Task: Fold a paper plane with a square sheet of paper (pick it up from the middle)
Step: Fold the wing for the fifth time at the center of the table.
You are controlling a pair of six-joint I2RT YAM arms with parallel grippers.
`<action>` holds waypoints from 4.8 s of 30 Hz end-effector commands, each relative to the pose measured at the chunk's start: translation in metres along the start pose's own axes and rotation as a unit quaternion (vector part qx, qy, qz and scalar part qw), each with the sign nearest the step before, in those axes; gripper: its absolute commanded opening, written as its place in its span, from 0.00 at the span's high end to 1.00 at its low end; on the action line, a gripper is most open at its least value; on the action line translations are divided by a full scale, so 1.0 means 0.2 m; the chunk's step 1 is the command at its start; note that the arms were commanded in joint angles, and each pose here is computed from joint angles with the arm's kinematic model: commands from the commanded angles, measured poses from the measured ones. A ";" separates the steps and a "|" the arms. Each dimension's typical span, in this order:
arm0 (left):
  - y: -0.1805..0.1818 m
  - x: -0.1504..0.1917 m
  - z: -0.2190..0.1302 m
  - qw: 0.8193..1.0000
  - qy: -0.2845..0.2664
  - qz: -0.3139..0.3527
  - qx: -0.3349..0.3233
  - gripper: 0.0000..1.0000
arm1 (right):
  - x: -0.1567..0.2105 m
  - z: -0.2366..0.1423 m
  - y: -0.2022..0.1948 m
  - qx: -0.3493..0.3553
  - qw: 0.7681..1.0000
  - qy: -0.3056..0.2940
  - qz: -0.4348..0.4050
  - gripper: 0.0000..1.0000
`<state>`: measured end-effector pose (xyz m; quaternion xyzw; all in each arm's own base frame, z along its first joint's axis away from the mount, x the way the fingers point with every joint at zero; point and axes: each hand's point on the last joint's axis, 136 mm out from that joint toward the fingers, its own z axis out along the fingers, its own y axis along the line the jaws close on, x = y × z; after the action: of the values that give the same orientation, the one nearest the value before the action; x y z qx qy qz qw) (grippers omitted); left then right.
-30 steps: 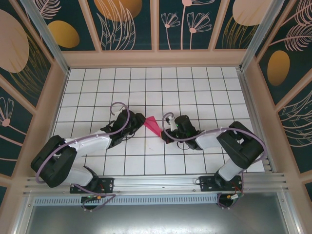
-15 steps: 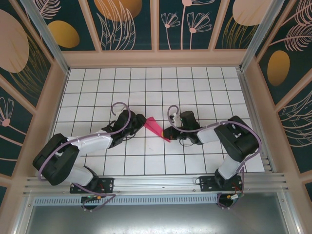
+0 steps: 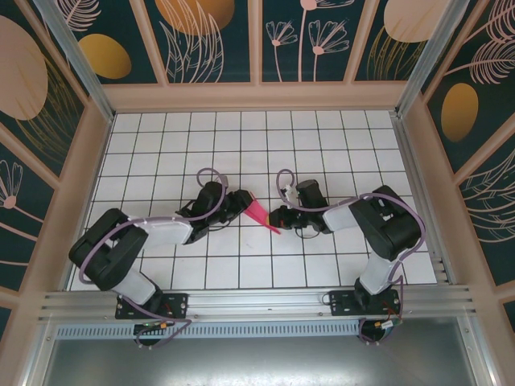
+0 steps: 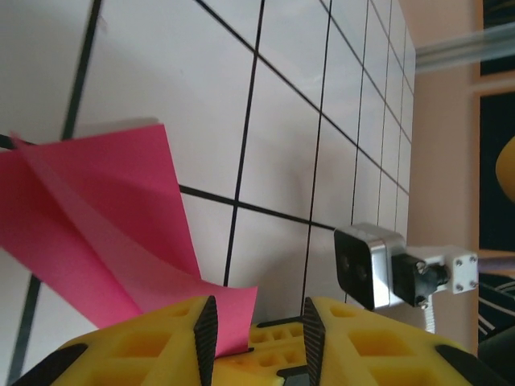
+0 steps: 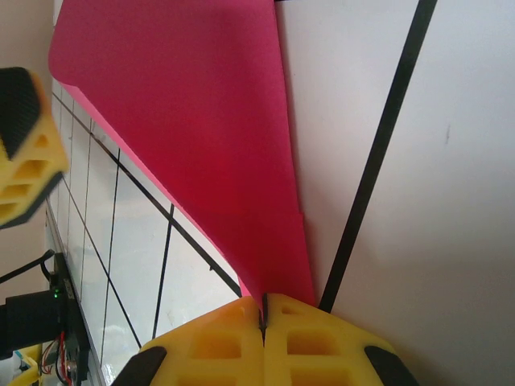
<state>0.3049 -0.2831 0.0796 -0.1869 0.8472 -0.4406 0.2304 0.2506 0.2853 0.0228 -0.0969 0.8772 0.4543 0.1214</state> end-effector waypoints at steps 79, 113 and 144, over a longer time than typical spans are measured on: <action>0.23 0.08 0.21 0.997 0.039 -0.032 -0.063 0.61 | -0.02 0.03 -0.03 0.036 0.998 0.044 0.032 0.93; 0.20 0.07 0.17 0.998 0.033 -0.029 -0.049 0.61 | -0.10 0.01 0.09 -0.004 0.999 0.031 0.001 0.90; 0.24 0.07 0.13 0.997 0.019 -0.048 -0.059 0.61 | -0.03 0.04 0.20 -0.056 0.997 0.058 -0.015 0.88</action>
<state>0.3058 -0.2878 0.0299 -0.2219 0.8614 -0.4185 0.1835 0.2437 0.3017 0.0309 -0.1259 0.8717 0.4697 0.0615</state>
